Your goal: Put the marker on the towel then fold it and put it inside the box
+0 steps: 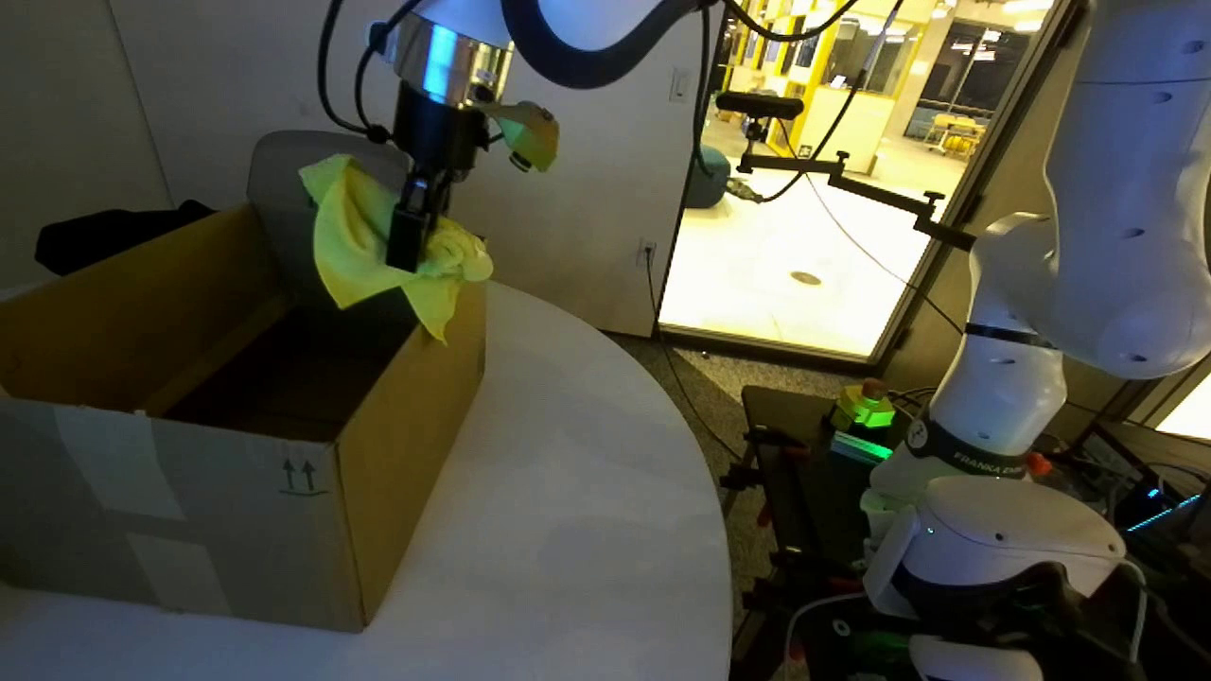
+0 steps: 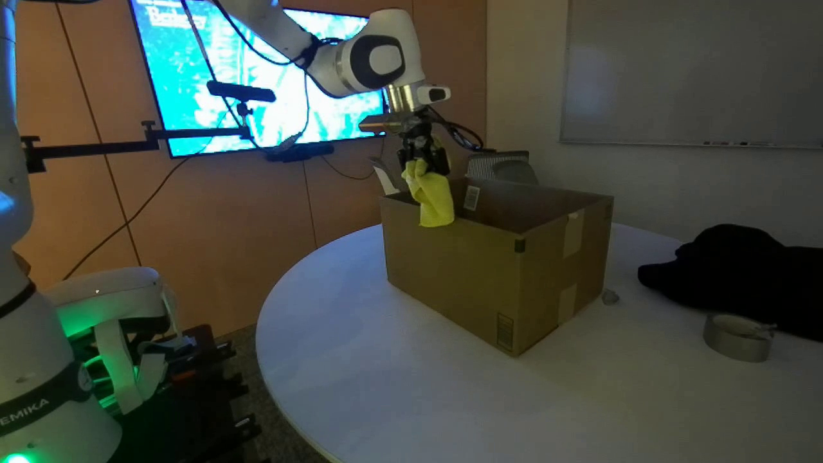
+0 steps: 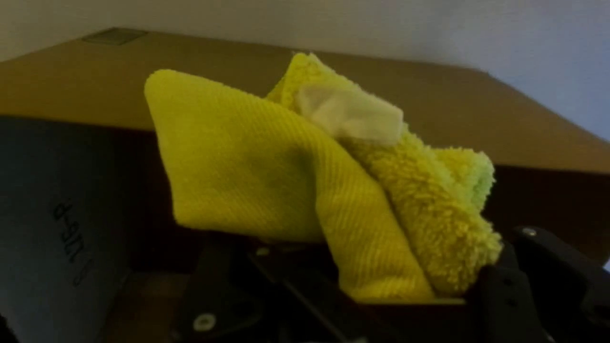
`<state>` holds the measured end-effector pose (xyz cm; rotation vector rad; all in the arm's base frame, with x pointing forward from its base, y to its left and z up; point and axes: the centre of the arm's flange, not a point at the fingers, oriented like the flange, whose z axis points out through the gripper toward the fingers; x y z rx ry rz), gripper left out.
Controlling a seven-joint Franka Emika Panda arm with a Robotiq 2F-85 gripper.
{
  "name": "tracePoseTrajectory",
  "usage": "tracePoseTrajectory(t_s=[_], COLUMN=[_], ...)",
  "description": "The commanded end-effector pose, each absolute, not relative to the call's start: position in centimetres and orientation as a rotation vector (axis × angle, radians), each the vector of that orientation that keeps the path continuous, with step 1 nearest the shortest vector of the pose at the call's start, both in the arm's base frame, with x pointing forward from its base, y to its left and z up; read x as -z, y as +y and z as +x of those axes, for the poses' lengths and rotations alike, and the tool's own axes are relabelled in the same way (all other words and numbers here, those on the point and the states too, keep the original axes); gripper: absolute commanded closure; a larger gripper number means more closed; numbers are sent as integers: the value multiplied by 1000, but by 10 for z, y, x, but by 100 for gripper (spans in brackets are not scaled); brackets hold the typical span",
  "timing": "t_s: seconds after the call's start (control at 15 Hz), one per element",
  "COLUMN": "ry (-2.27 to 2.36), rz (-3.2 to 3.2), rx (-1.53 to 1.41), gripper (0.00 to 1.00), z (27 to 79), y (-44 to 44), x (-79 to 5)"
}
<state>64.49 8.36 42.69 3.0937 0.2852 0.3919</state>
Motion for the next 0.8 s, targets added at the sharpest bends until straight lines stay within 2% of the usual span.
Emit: tracePoseTrajectory(t_s=[0.0,0.27,0.47,0.53,0.67,0.73], ry=[94,-68,-102,-92,-93,-74], rz=[3101,3122,3141,3132,3132,3142], rx=[-543,-635,-552,-499,-411,-367], gripper=[99,100,98,74,73,67], z=[719,776,808,815,823,824], y=[99,106,105,105,100,99], x=[-440,-426,-398,-382,-360,-351])
